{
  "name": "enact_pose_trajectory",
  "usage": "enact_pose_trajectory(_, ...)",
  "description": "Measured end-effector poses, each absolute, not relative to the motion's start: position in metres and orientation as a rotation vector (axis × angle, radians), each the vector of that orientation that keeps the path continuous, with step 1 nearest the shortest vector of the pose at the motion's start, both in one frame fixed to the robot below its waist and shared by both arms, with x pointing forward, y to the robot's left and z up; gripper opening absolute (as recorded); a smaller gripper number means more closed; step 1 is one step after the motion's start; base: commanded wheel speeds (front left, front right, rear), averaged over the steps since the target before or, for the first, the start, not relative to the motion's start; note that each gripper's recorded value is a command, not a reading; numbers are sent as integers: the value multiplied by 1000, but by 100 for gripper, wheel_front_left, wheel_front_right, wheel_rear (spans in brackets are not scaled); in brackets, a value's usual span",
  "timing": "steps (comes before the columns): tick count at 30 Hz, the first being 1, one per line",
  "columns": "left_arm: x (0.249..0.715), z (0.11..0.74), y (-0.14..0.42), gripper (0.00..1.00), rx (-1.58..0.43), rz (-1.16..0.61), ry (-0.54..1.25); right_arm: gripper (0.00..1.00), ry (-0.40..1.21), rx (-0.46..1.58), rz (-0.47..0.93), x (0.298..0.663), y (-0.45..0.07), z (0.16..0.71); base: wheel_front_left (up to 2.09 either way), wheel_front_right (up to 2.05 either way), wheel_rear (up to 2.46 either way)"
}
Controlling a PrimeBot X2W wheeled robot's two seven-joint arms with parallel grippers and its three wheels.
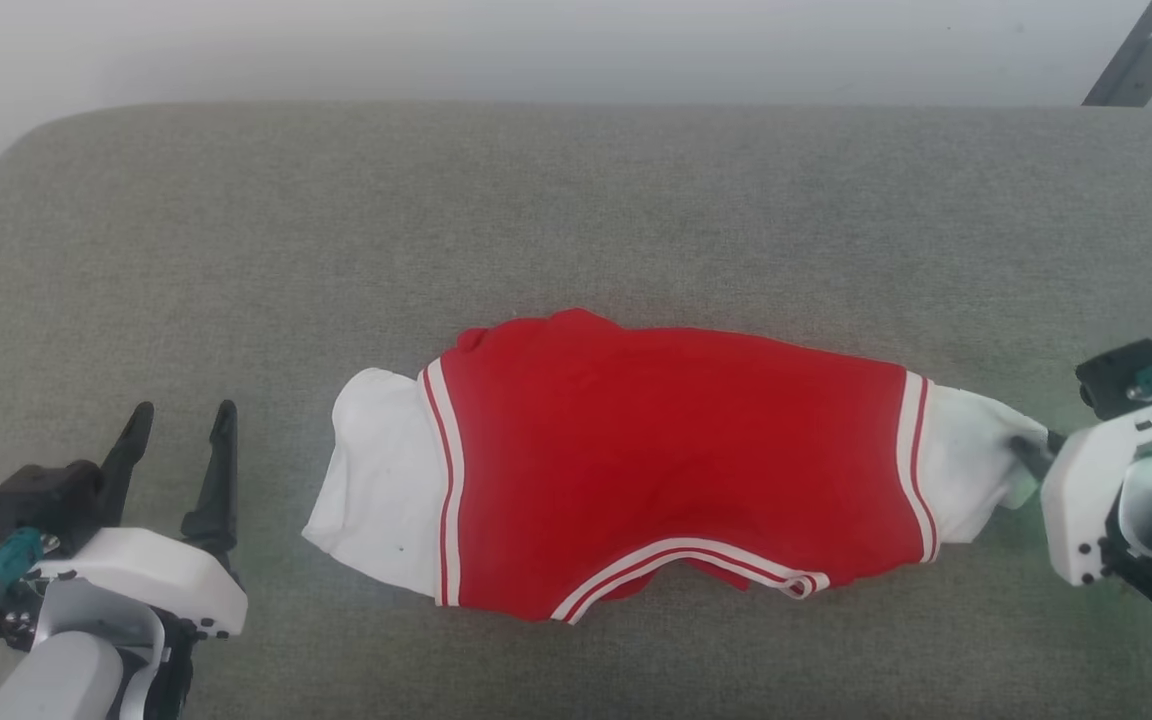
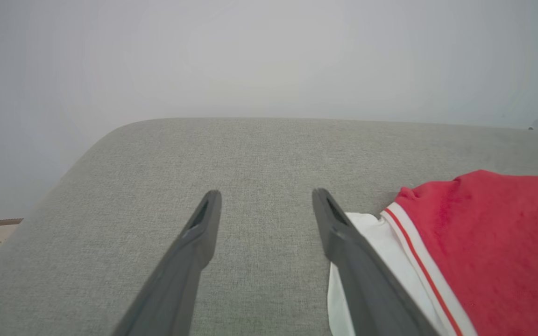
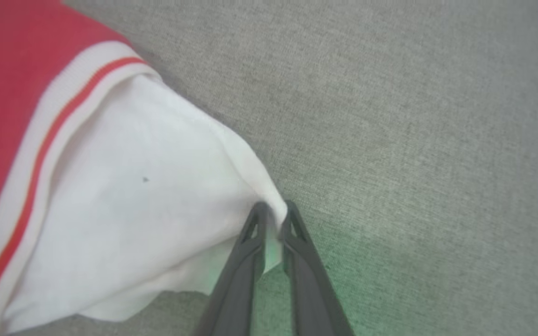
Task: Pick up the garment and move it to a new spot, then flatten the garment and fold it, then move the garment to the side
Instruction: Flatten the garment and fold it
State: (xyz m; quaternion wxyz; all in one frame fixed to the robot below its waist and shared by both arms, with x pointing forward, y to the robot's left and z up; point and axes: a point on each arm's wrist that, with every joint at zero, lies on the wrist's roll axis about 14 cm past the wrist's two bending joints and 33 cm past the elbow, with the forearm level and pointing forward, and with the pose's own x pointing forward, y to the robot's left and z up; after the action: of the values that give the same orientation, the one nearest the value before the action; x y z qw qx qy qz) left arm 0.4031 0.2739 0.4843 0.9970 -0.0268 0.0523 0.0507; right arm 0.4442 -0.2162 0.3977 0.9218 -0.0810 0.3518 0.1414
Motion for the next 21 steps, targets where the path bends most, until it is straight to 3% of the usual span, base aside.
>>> enact_pose_trajectory(1,404,484,273,100,-52,99,109,84,717,-166,292,446,-215,399,0,0,0)
enact_pose_trajectory(2,405,486,273,100,-50,93,110,100,710,-159,291,447,-214,401,0,0,0)
enact_pose_trajectory(11,412,493,258,100,-31,-3,170,100,537,-128,278,457,-218,445,0,0,0)
enact_pose_trajectory(21,415,486,227,100,-34,-131,306,100,110,-95,200,454,-238,535,0,0,0)
